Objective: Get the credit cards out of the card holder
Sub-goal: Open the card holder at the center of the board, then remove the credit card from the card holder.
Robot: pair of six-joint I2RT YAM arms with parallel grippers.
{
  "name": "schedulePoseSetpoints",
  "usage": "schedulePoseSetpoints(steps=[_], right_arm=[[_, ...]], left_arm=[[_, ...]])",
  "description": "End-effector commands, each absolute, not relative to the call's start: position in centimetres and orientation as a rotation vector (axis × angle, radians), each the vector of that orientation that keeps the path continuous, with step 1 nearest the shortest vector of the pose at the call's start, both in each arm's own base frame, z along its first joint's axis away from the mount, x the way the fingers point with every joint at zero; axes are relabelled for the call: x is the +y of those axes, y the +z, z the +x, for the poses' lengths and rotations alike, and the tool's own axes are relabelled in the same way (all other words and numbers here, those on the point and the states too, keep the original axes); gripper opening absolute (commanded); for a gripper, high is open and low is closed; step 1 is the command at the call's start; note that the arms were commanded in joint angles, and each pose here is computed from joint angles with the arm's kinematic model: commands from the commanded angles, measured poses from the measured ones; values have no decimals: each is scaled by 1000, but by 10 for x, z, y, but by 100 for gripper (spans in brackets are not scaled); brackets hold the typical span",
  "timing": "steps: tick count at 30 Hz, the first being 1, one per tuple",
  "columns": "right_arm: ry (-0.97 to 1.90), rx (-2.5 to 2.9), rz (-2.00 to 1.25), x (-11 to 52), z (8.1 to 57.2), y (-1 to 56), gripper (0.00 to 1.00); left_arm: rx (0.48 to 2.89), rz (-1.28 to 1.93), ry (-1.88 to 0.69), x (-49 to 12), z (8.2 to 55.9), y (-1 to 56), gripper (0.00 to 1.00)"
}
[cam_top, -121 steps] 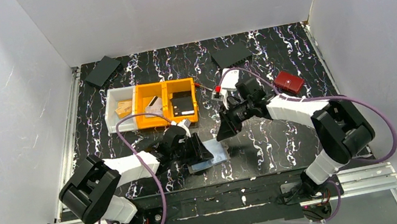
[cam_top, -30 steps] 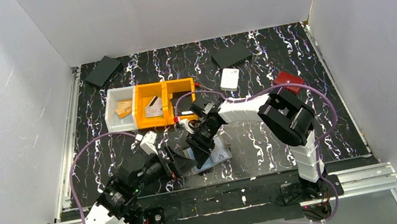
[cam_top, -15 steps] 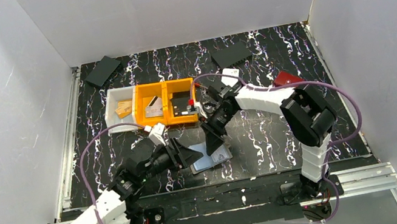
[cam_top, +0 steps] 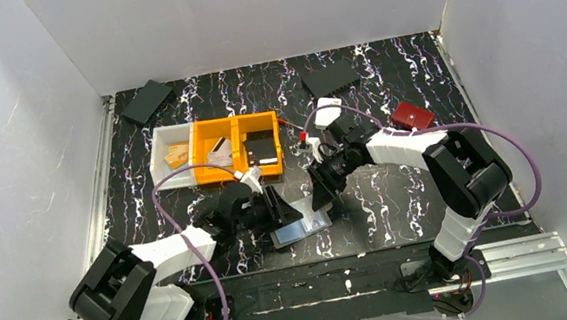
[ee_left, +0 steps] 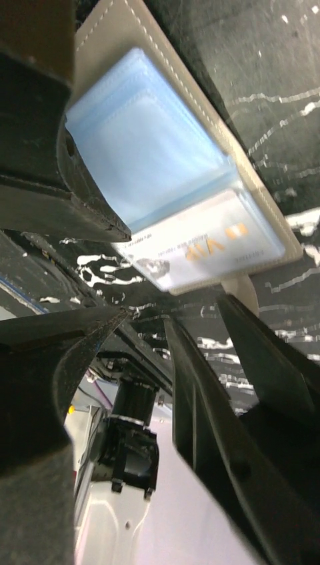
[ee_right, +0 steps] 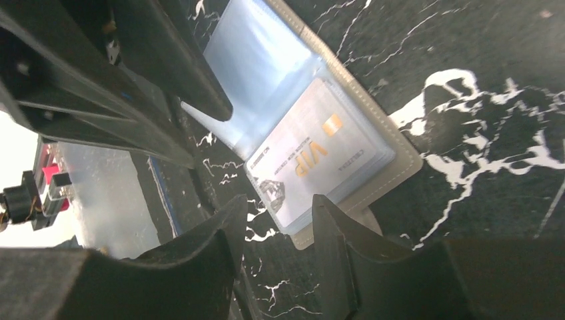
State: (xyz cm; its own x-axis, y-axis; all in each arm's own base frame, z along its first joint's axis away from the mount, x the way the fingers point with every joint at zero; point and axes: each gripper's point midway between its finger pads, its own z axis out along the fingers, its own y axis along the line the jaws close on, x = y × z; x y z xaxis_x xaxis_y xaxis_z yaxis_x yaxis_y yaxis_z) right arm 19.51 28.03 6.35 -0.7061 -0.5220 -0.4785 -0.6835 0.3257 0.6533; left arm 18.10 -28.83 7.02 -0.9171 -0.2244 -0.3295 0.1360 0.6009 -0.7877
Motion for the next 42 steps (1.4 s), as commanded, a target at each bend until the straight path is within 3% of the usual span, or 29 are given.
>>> schedulePoseSetpoints(steps=[1,12,25,35,42], right_arm=[[1302,2376,-1015,287,216,68,49],[1380,2465,-941,289,209,51,49],[1260,2515,-940,280,215,38,47],[1491,2479,-928,293,199,50,45],[1504,2513,-887,293,198,45,45]], left_arm=[[2449,-104,-1202,-289,189,59,39],[2521,-128,-1152,-285,186,32,39],[2561,-159,-1116,-278,180,11,38],[2571,-173,-1128,-278,178,6,37],[2577,-182,-1142,-278,175,4,38]])
